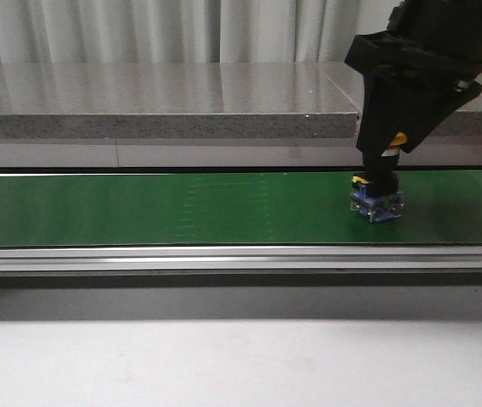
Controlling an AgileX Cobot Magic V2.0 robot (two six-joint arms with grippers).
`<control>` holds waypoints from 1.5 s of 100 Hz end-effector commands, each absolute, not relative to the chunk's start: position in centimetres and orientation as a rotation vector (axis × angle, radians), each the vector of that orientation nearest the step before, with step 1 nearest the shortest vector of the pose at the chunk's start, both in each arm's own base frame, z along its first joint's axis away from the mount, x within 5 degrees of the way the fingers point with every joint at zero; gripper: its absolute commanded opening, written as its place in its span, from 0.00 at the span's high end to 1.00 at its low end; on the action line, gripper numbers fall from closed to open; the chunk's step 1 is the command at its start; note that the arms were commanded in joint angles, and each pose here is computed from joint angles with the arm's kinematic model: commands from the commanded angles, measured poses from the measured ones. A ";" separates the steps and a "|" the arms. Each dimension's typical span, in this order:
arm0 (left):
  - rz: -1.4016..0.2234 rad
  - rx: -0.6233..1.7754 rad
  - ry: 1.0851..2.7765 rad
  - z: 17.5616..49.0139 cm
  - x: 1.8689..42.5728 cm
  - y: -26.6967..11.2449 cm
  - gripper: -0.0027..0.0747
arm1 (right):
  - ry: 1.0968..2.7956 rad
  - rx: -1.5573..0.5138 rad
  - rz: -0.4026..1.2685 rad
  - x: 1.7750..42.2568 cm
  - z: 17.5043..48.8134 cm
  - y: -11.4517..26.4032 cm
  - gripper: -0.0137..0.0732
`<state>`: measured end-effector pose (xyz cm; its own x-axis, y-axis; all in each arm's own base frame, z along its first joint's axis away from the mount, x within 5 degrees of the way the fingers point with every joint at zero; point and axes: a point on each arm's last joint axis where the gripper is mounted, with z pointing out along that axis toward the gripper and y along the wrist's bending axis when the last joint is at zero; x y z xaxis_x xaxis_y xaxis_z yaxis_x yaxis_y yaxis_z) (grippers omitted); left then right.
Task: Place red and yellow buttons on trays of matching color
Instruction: 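Grasp the yellow button at the belt's far end with the right gripper, then lower the yellow button into the yellow tray and open the right gripper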
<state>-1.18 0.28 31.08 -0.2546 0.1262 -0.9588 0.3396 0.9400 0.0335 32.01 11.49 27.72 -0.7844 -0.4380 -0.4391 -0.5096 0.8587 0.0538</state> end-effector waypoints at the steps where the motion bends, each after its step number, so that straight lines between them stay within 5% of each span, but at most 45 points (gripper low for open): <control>1: -0.243 0.330 1.753 32.4 -1.0 0.2 0.99 | 2.513 -0.681 0.251 32.0 30.0 11.6 0.62; 35: -0.243 0.330 1.753 32.4 -1.0 0.2 0.99 | 2.484 -0.414 0.272 30.7 32.7 8.8 0.65; 75: -0.243 0.330 1.753 32.4 -1.0 0.2 0.99 | 2.423 0.015 0.125 26.1 35.6 -0.8 0.65; 121: -0.243 0.330 1.753 32.4 -1.0 0.2 0.99 | 2.488 0.631 -0.025 22.5 32.5 -9.4 0.65; 150: -0.243 0.330 1.753 32.4 -1.0 0.2 0.99 | 2.428 0.849 -0.126 21.2 30.9 -12.0 0.65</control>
